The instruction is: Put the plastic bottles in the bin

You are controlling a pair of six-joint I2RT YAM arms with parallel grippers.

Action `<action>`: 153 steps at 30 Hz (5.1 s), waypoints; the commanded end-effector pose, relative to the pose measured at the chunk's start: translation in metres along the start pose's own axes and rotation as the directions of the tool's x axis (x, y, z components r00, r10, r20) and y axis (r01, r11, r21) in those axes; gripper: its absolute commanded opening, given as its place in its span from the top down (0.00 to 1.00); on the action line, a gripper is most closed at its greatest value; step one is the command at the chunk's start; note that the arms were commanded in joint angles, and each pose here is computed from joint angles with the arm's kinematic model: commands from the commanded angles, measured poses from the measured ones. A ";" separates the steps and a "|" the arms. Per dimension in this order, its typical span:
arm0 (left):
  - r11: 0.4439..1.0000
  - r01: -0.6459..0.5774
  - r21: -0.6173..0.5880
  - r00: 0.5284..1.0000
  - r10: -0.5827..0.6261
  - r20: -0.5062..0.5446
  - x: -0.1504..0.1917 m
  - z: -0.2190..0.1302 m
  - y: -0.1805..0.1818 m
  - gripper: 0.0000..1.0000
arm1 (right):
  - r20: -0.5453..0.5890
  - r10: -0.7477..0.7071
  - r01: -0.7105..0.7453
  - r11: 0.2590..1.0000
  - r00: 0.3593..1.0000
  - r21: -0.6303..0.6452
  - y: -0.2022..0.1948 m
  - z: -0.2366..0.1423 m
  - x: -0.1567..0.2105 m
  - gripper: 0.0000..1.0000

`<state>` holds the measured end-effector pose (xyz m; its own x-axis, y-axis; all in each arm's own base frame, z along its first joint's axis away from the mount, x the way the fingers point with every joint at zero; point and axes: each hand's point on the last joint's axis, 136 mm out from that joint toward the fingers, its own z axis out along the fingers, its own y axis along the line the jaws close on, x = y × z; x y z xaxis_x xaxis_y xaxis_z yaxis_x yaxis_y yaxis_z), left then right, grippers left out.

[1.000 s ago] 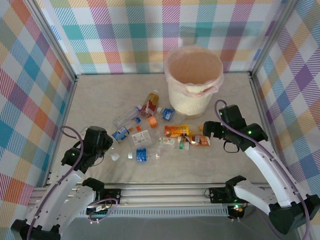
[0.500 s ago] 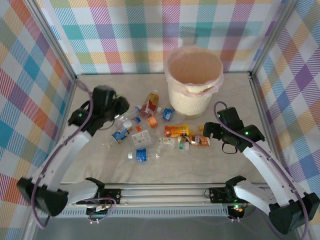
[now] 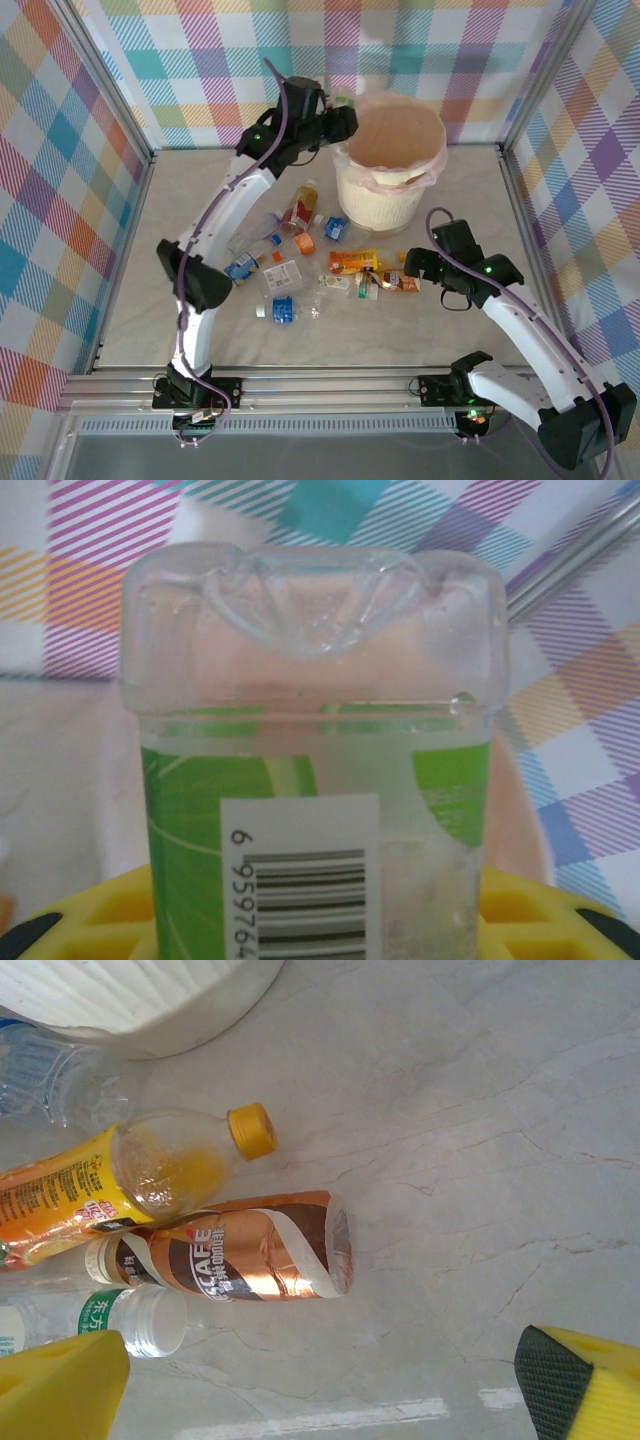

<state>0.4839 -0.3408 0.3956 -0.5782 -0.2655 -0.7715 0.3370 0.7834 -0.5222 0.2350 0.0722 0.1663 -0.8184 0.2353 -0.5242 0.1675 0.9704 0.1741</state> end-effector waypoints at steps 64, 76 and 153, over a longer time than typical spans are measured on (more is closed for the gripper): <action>0.983 -0.082 0.162 0.983 0.053 0.175 -0.052 0.006 -0.033 0.00 | -0.123 -0.089 0.067 0.982 0.988 -0.175 0.043 0.034 0.020 0.00; 0.990 -0.129 0.064 0.986 0.121 0.114 -0.052 -0.072 -0.029 0.00 | -0.051 -0.224 0.201 0.938 0.973 -0.283 0.075 0.013 0.026 0.00; 0.691 0.438 -0.574 0.816 -0.039 0.577 0.140 -0.378 0.246 0.00 | -0.122 -0.973 0.872 0.230 0.196 -0.433 0.284 0.090 0.205 0.04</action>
<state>0.2056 0.0218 0.2987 -0.0792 -0.5744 -0.8147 -0.4224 0.7596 -0.4945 0.1683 0.3952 0.0336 -0.4156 -0.8913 -0.1814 -0.8983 0.4335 -0.0718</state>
